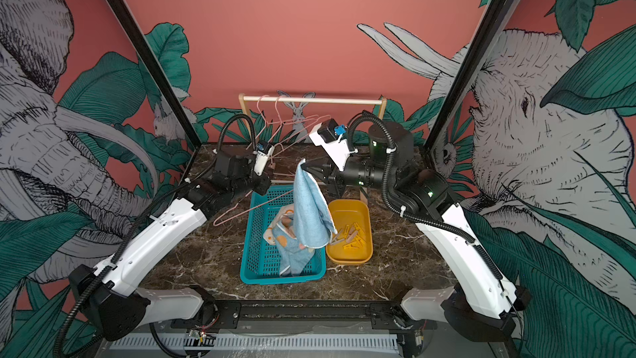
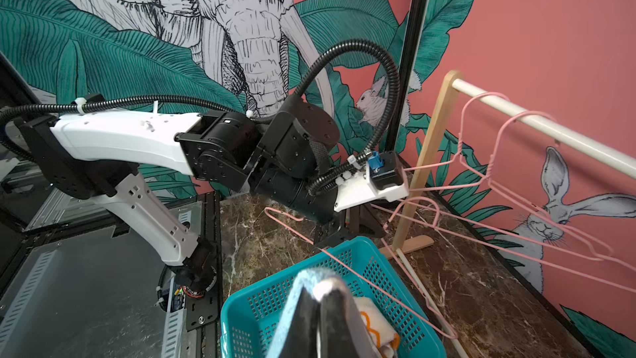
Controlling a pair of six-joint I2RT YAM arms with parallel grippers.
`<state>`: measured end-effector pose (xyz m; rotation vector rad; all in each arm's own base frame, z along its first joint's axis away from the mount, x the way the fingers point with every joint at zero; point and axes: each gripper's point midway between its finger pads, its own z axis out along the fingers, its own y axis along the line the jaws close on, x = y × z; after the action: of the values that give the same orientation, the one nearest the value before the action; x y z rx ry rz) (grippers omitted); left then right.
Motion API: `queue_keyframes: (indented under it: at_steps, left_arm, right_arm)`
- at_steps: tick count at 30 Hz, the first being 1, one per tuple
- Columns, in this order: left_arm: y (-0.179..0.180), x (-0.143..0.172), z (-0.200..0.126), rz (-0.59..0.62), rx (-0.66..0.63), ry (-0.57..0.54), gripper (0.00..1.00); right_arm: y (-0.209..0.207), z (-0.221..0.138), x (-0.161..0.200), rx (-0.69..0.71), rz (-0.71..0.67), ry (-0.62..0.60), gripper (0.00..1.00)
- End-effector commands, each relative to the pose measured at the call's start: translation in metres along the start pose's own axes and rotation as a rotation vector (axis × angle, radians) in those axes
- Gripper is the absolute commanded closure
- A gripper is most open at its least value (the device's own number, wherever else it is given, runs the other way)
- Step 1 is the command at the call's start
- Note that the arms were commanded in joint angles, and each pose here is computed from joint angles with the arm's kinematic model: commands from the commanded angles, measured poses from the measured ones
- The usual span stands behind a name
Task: Remove the clothespins securing towels to the hanger
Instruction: Remove the towel from the hanger, then place the towel in the basket.
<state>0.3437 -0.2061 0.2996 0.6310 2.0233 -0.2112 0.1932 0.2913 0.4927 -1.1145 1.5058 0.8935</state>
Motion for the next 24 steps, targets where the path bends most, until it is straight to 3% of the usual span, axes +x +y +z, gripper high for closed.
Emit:
queue_keyframes:
  at_steps: [1, 13, 18, 24]
  left_arm:
    - [0.013, -0.013, -0.010, -0.018, -0.049, -0.063, 1.00]
    - [0.000, -0.040, -0.032, -0.060, 0.065, -0.159, 1.00]
    - [-0.002, -0.049, -0.044, -0.069, 0.086, -0.196, 1.00]
    - [0.001, -0.057, -0.058, -0.063, 0.077, -0.223, 1.00]
  right_arm:
    - [0.008, 0.001, -0.003, -0.023, -0.011, -0.043, 1.00]
    - [-0.004, 0.067, 0.090, -0.085, 0.215, 0.004, 1.00]
    - [-0.002, 0.103, 0.140, -0.115, 0.284, 0.097, 1.00]
    - [-0.014, 0.125, 0.238, -0.016, 0.342, 0.269, 1.00]
